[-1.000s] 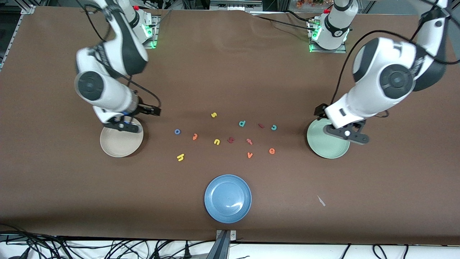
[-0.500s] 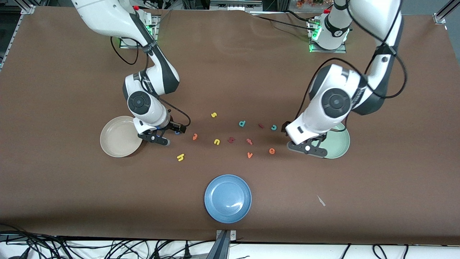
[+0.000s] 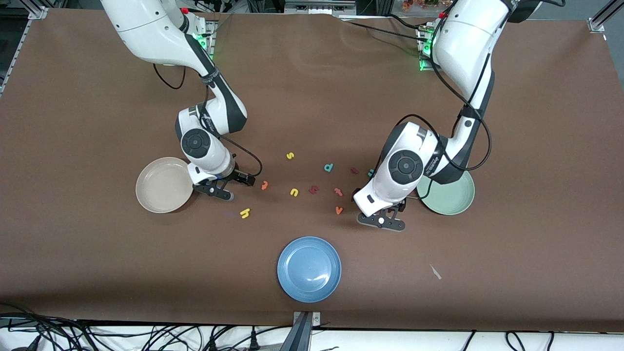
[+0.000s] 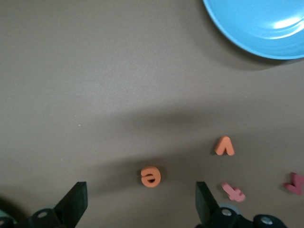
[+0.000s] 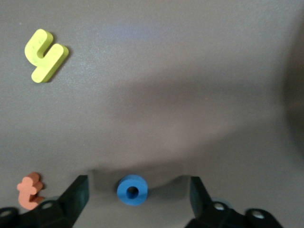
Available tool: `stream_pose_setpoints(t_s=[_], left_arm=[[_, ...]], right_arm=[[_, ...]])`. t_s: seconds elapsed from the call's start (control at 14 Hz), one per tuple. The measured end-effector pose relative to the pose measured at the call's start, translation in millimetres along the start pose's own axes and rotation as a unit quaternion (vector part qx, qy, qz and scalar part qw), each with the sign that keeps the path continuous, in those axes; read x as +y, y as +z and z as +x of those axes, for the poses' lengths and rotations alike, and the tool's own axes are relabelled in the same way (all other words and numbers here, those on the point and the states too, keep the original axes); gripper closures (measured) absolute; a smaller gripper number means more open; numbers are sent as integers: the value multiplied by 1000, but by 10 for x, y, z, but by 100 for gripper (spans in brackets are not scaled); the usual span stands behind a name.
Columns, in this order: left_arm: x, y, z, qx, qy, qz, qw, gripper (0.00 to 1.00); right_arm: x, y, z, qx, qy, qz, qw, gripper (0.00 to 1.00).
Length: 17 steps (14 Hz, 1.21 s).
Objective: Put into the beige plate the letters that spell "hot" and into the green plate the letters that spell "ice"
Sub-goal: 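Grasp the blue o with the right gripper while the left gripper hovers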
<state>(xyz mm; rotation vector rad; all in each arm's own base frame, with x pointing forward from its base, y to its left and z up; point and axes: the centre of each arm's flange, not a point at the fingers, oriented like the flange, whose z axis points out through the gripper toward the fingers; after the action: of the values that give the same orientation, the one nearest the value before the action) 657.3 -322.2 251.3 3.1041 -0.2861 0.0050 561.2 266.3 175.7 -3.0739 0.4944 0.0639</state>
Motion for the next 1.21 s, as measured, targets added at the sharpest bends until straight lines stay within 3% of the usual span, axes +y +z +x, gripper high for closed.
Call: stream_pose_setpoints(t_s=[0.07,0.29,0.36,0.5,0.64,0.79,1.21], left_arm=[[-7,42,9,1,-1,0,1000,0],[-6,73,24,5,-1,-1,1000,0],[-5,68,26,5,-1,-1,1000,0],[1,67,26,5,0,-1,1000,0],[8,71,24,5,0,-1,1000,0],[12,73,22,5,0,-1,1000,0],[13,85,20,4,1,-1,1000,0]], right_arm=[[-21,2,-20,-1,1,1,1000,9],[-35,2,-33,-2,1,1,1000,33],[-35,2,-34,-2,1,1,1000,33],[-33,-6,-29,-1,1,2,1000,51],[-33,-12,-27,-1,1,2,1000,54],[-31,-21,-23,0,1,2,1000,73],[-54,-82,23,-4,11,-1,1000,73]])
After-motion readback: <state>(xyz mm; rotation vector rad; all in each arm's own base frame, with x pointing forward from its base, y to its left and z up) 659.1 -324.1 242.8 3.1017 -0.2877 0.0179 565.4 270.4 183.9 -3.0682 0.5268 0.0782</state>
